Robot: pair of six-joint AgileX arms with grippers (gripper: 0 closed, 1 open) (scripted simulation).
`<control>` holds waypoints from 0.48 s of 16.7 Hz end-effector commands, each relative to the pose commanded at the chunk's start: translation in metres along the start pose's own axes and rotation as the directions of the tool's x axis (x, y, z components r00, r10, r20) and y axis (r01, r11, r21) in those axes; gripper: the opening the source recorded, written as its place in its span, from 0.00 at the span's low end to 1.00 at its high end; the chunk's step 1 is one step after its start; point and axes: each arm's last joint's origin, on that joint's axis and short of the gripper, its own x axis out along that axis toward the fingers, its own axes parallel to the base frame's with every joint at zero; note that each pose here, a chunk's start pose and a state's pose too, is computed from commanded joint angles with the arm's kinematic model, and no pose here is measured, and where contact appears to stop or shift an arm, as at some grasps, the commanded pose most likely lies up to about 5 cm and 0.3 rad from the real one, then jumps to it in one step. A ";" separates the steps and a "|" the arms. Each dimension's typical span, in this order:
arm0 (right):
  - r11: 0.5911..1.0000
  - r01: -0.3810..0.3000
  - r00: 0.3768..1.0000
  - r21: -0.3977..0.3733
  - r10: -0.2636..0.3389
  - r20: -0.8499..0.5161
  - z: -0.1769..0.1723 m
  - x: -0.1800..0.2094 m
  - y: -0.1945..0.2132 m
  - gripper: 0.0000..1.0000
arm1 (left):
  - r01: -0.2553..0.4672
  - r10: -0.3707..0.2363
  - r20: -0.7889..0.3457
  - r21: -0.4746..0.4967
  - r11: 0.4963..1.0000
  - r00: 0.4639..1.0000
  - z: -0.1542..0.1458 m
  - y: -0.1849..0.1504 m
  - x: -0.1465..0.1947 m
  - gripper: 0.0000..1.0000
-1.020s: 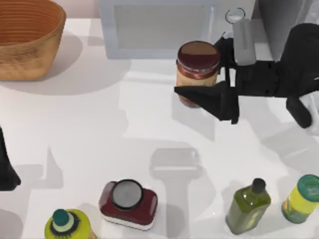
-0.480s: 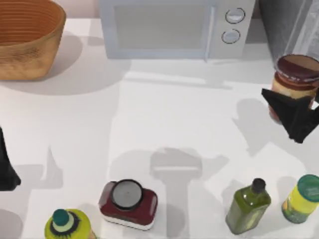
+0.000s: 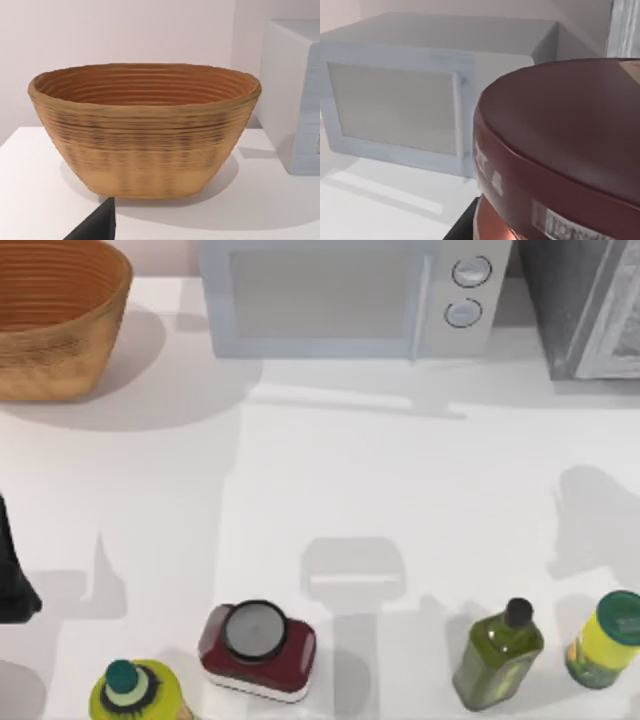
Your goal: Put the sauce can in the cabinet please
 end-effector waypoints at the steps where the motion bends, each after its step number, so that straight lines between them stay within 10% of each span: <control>1: 0.999 0.040 0.999 -0.005 -0.040 0.025 -0.002 -0.010 0.001 0.00 | 0.000 0.000 0.000 0.000 1.000 1.000 0.000 0.000 0.000 1.00; 8: 0.963 0.269 0.959 0.005 -0.268 0.097 -0.031 -0.050 0.006 0.00 | 0.000 0.000 0.000 0.000 1.000 1.000 0.000 0.000 0.000 1.00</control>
